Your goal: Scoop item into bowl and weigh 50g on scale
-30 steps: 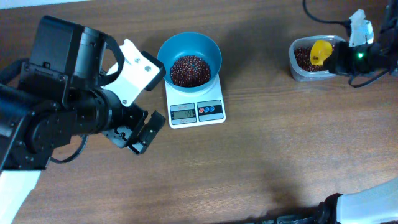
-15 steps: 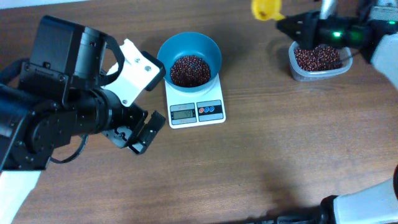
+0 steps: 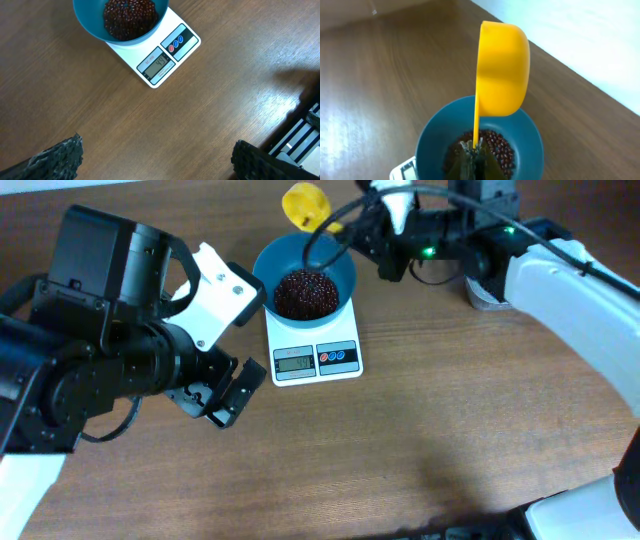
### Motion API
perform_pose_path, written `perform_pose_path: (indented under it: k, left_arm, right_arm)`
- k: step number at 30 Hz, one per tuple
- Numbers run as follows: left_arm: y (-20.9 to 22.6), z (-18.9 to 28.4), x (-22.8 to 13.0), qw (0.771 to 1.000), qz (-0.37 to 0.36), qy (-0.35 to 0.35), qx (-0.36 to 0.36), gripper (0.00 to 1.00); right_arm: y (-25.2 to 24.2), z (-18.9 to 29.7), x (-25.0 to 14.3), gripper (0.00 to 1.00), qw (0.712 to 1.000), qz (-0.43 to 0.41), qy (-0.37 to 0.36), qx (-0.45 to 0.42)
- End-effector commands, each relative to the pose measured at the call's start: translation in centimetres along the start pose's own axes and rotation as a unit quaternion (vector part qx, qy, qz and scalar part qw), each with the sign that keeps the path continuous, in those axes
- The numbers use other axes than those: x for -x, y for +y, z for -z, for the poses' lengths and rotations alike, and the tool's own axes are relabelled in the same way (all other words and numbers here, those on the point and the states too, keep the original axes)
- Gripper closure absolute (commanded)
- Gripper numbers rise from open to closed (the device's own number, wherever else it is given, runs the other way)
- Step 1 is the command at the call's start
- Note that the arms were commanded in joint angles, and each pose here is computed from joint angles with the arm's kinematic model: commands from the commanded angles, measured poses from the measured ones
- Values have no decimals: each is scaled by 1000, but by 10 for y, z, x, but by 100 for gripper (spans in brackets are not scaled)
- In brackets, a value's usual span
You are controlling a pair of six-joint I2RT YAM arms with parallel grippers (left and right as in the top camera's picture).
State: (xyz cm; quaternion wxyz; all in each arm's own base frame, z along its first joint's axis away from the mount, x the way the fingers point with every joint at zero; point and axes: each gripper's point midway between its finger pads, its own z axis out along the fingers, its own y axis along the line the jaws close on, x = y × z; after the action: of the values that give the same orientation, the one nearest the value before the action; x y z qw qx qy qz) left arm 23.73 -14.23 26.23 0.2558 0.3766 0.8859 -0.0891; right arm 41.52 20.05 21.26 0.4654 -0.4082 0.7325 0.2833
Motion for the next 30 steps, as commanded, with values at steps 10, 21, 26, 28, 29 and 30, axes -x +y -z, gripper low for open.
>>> perform_pose_path:
  k: [10, 21, 26, 28, 29, 30]
  left_arm:
    - [-1, -2, 0, 1000, -9, 2, -1, 1]
    - [-1, -2, 0, 1000, -9, 2, -1, 1]
    - [-1, -2, 0, 1000, -9, 2, -1, 1]
    - [-1, -2, 0, 1000, -9, 2, -1, 1]
    - [-1, -2, 0, 1000, -9, 2, -1, 1]
    - [-1, -2, 0, 1000, -9, 2, -1, 1]
  right_arm:
    - [-12, -6, -7, 96, 984, 132, 74, -88]
    - [-38, 24, 23, 96, 956, 182, 86, -215]
    - [-73, 84, 52, 96, 928, 167, 61, -328]
    - [-92, 115, 49, 96, 920, 114, 53, -370]
    - [-97, 124, 44, 96, 918, 101, 57, -379]
    - [-105, 137, 32, 96, 915, 82, 72, -389]
